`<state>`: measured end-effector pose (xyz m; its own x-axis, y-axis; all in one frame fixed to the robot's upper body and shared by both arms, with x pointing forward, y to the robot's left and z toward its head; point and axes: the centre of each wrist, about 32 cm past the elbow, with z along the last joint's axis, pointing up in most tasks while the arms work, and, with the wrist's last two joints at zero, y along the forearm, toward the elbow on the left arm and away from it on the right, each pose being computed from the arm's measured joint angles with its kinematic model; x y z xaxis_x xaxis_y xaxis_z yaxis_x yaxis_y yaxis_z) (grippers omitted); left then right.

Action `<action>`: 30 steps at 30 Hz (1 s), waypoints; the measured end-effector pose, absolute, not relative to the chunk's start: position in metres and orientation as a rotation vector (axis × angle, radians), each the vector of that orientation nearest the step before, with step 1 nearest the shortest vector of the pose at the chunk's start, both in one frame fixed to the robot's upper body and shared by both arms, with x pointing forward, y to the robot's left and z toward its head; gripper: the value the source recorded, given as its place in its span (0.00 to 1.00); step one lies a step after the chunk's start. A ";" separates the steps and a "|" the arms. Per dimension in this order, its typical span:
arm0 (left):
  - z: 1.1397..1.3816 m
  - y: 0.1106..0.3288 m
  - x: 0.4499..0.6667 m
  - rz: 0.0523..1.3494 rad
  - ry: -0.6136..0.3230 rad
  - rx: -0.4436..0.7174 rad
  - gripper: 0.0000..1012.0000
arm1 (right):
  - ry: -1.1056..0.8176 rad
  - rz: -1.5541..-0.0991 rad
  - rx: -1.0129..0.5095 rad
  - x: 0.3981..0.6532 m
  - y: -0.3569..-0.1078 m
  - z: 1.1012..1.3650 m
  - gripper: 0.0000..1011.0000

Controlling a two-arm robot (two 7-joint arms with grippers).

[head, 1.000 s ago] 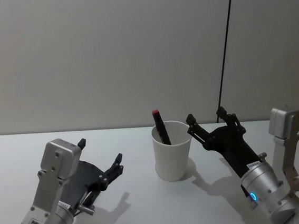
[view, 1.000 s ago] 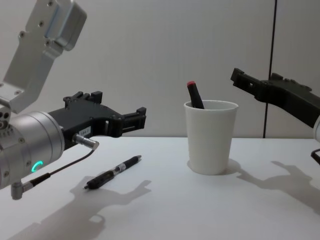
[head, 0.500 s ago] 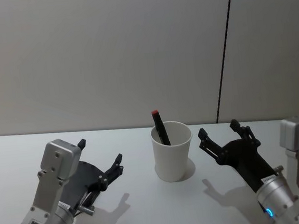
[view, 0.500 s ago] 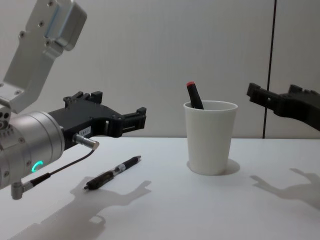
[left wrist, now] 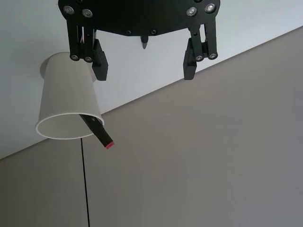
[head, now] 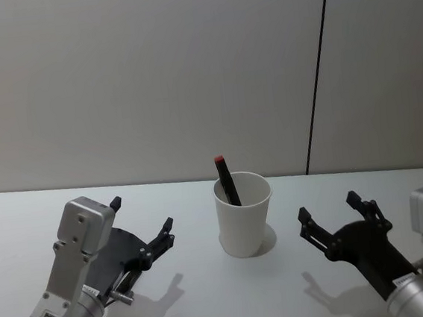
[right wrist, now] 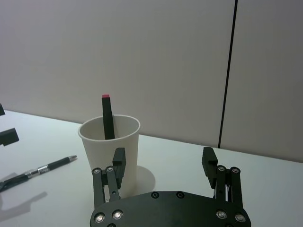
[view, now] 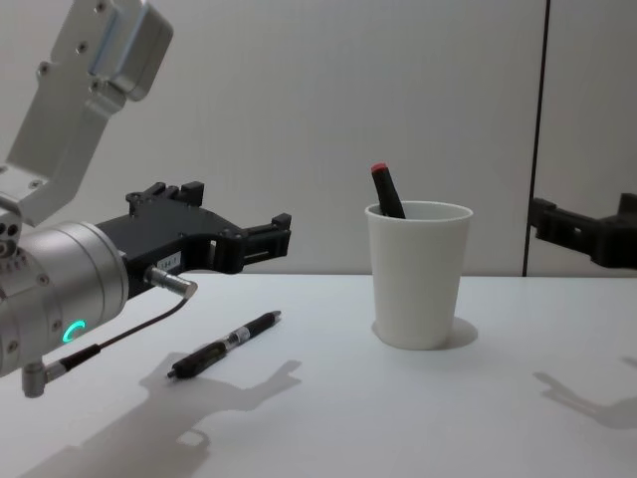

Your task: Place the pen into the pen holder.

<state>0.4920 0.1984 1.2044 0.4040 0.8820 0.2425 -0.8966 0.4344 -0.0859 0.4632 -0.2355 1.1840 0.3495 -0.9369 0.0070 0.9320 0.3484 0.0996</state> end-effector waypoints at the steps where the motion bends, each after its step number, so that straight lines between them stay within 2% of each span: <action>1: 1.204 0.198 0.492 1.124 -0.268 0.061 0.99 | -0.068 -1.216 0.071 0.459 -0.236 1.185 0.99; 9: 1.204 0.198 0.492 1.124 -0.268 0.061 0.99 | -0.074 -1.228 0.030 0.445 -0.237 1.188 0.99; 30: 1.205 0.199 0.492 1.113 -0.264 0.060 0.99 | -0.075 -1.230 0.026 0.443 -0.237 1.189 0.99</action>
<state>0.4923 0.1992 1.2048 0.4142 0.8781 0.2396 -0.8923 0.4437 -0.0837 0.4433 -0.2371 1.1887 0.3325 -0.9421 0.0432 0.9404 0.3347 0.0604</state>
